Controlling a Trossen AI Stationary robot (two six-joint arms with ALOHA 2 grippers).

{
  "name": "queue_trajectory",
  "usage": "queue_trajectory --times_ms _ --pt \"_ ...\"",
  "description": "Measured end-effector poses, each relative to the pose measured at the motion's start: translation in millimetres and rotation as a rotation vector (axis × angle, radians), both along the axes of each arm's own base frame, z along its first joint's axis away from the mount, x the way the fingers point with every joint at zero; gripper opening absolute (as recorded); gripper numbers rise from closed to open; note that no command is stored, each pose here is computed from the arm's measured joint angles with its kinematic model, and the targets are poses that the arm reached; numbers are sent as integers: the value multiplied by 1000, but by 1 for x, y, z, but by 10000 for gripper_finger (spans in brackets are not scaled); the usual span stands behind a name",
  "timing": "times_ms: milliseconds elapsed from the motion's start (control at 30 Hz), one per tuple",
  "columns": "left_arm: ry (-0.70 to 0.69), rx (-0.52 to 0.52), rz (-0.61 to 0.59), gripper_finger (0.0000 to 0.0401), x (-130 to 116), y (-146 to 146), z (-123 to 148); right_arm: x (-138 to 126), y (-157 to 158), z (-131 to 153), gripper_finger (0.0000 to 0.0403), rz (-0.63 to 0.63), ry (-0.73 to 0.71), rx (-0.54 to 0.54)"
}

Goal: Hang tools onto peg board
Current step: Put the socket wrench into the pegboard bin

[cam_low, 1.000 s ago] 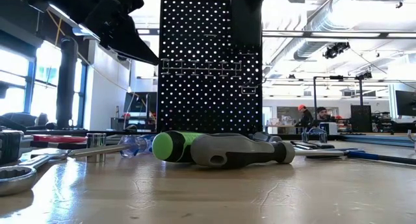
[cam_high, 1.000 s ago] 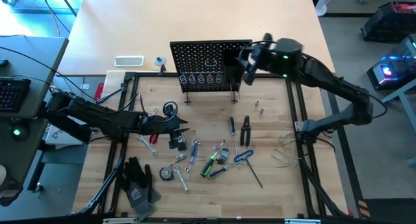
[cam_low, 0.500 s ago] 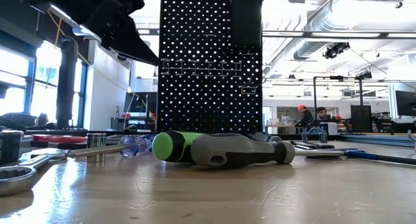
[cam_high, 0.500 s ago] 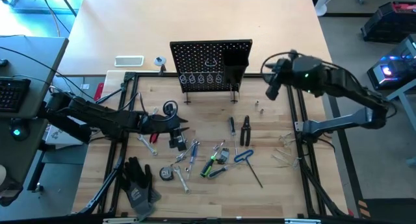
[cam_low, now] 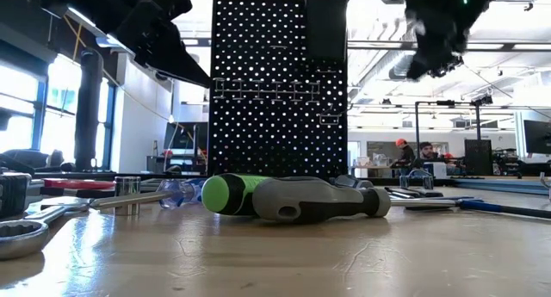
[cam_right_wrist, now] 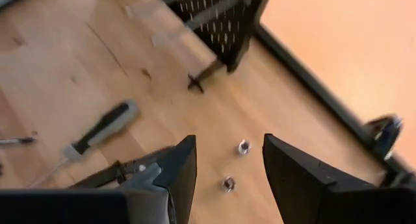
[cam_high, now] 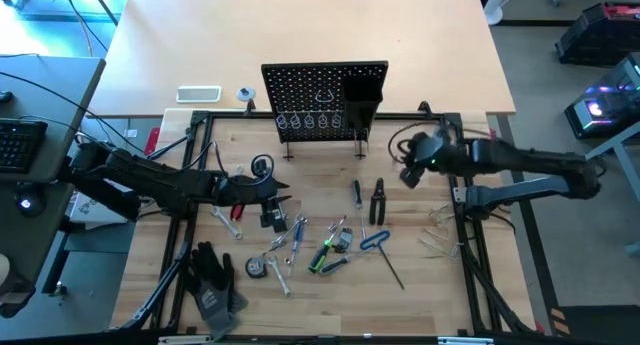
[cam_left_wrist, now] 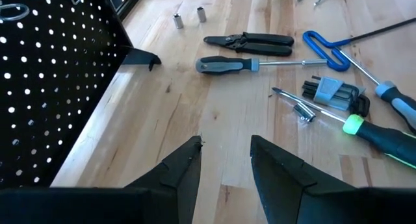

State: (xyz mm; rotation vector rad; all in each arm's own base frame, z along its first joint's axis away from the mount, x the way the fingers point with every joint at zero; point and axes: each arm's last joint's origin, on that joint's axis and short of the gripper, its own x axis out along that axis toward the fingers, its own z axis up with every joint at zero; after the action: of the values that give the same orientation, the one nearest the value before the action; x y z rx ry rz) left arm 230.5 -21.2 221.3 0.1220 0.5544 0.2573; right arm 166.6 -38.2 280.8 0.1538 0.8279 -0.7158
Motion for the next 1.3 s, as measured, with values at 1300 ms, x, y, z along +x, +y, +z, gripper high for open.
queue_trajectory --times_ms 1300 --pt "-58 -21 34 126 3 6 4 -37 -4 -169 170 -233 -243 2"
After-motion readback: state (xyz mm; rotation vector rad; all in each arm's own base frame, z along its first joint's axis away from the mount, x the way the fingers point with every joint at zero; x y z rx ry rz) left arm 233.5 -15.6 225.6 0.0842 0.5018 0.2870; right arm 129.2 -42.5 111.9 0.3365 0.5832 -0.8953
